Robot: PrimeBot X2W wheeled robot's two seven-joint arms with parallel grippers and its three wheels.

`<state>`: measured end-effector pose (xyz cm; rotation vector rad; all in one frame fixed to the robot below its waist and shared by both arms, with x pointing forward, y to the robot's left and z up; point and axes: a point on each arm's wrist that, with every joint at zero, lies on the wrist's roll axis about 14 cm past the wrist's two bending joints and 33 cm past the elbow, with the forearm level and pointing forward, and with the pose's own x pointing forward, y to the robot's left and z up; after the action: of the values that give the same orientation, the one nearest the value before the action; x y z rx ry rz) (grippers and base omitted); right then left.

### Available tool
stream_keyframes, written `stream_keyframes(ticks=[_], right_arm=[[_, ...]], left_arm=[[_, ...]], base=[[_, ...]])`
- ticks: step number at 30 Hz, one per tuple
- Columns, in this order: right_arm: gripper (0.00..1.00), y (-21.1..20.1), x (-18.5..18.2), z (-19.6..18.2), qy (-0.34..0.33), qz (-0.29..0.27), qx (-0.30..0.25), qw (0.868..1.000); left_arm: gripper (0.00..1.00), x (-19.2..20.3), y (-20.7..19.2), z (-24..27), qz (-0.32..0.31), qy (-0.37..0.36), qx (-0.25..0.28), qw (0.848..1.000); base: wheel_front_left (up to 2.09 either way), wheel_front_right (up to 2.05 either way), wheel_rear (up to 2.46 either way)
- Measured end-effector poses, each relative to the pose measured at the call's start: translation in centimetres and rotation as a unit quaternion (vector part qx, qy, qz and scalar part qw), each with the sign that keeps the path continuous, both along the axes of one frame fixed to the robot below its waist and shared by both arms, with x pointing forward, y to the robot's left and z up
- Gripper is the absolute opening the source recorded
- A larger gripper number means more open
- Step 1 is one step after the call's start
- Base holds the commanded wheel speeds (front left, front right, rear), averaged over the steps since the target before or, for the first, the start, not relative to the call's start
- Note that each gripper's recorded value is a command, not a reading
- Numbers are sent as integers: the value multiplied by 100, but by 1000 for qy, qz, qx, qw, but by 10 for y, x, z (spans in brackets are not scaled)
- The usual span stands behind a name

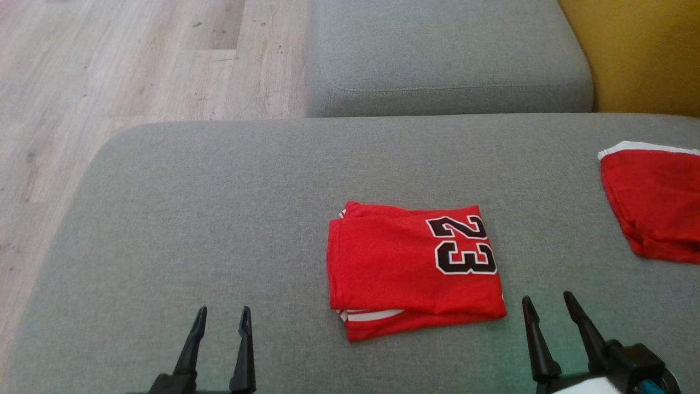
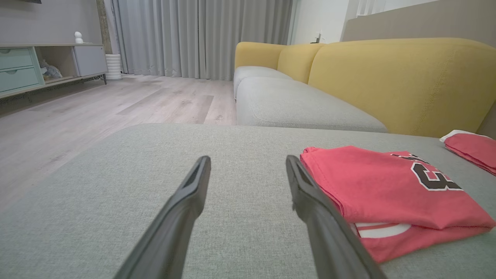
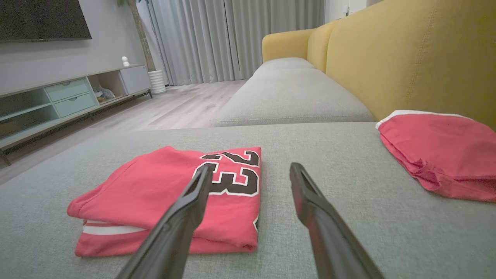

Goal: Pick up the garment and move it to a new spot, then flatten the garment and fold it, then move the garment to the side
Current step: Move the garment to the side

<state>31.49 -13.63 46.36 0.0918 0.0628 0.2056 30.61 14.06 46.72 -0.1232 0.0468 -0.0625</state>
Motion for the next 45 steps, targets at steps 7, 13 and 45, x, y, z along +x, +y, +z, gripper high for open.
stream_keyframes(ticks=[7, 13, 45], right_arm=[[100, -7, -3, -16, 30, -19, 18, 999], [100, -4, 16, -54, 106, -32, 60, 992], [0, -117, 198, -37, 156, -75, -55, 983]], left_arm=[[100, -2, 5, -8, 6, 14, 2, 1000], [100, -1, 5, -25, 4, 44, 0, 999], [100, 82, -21, -47, -54, 64, -4, 996]], base=[[0, 0, 0], [0, 0, 0], [0, 0, 0]])
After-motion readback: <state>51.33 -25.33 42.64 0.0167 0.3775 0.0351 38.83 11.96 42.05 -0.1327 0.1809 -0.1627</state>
